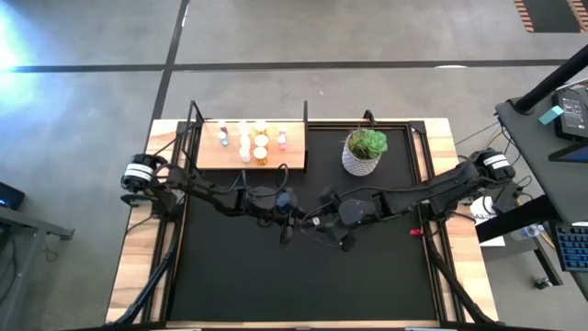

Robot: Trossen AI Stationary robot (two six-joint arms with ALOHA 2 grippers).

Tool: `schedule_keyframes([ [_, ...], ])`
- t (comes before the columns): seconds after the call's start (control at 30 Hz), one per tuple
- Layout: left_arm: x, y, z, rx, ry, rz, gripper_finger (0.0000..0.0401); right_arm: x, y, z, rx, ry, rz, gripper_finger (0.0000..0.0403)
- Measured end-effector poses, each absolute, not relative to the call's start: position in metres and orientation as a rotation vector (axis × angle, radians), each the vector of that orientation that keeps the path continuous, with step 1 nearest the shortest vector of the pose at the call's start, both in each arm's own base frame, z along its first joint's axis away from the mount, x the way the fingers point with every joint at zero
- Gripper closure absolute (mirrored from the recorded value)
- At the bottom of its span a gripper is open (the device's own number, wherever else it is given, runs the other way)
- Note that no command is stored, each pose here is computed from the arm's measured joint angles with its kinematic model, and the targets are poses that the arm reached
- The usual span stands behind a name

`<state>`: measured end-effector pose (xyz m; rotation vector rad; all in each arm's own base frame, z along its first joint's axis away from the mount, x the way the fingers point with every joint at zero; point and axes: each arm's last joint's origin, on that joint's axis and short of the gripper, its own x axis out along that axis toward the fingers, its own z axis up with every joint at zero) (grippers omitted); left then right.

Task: Pick and place medicine bottles onto shelf by color
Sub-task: Put the pink pill bottle on the shelf aligned with the other pink pill bottles

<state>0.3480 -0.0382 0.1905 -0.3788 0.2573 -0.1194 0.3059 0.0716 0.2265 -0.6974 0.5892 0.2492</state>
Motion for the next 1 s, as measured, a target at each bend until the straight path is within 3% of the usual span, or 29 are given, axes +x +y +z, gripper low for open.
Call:
schedule_keyframes([
  [0.63,0.348,-0.039,0.191,-0.356,0.251,-0.162,0.0312,0.311,0.073,0.238,-0.687,0.643,0.259,0.0283],
  [1.0,0.348,-0.039,0.191,-0.286,0.247,-0.17,0.03,0.311,0.073,0.238,-0.695,0.644,0.261,0.029],
])
